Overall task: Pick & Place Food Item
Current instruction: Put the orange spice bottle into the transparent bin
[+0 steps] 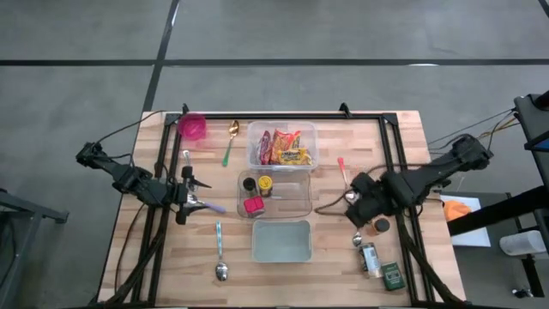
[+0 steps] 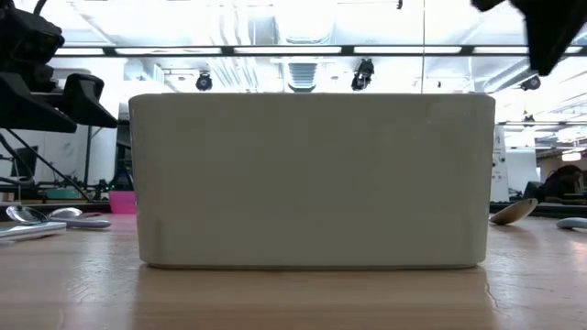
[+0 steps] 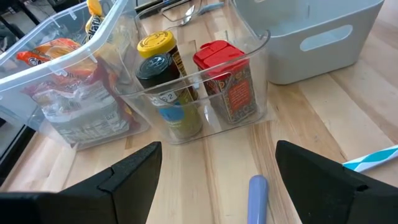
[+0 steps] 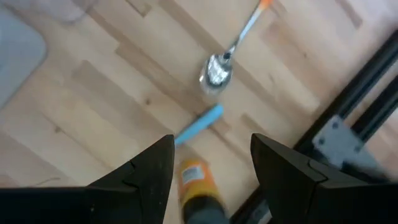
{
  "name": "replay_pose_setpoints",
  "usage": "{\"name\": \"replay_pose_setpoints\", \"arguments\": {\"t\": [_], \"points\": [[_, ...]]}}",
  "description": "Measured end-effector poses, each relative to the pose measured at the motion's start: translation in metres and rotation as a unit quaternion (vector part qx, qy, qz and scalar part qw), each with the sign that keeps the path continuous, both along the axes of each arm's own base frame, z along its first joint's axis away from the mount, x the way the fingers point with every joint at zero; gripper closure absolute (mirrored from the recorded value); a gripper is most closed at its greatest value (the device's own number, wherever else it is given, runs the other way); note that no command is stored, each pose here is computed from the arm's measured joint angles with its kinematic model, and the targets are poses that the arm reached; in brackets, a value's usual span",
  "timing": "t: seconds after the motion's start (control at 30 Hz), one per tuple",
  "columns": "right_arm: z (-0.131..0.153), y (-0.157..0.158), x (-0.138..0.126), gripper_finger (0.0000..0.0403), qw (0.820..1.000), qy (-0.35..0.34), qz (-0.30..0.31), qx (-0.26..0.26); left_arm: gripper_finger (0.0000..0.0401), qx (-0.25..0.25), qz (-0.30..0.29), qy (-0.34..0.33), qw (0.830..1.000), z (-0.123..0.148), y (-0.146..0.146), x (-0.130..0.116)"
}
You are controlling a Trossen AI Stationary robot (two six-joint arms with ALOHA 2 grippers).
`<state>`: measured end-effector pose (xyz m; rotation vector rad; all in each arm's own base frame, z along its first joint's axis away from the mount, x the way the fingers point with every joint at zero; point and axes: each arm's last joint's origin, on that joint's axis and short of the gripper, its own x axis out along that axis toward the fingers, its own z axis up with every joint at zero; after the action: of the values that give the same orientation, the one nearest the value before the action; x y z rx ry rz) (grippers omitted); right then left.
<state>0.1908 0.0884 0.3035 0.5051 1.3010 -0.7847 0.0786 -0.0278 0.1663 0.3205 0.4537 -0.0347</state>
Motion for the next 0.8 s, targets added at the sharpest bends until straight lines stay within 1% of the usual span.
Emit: {"name": "replay_pose_setpoints", "arguments": {"t": [0.17, 0.33, 0.5, 0.67, 0.8], "points": [[0.002, 0.024, -0.02, 0.0192, 0.999, -0.017, -0.027, 0.004, 0.0085, 0.0, 0.0, 0.0, 1.0, 0.0, 0.0, 0.0], [-0.002, 0.04, -0.044, 0.0192, 0.996, -0.032, -0.082, 0.024, 0.0085, 0.0, 0.0, 0.0, 1.0, 0.0, 0.0, 0.0], [-0.009, 0.052, -0.064, 0.0192, 0.992, -0.033, -0.118, 0.032, 0.0085, 0.0, 0.0, 0.0, 1.0, 0.0, 0.0, 0.0], [-0.019, 0.059, -0.076, 0.0192, 0.989, -0.019, -0.141, 0.032, 0.0085, 0.0, 0.0, 0.0, 1.0, 0.0, 0.0, 0.0], [-0.027, 0.061, -0.076, 0.0192, 0.988, -0.021, -0.146, 0.035, 0.0085, 0.0, 0.0, 0.0, 1.0, 0.0, 0.0, 0.0]]}}
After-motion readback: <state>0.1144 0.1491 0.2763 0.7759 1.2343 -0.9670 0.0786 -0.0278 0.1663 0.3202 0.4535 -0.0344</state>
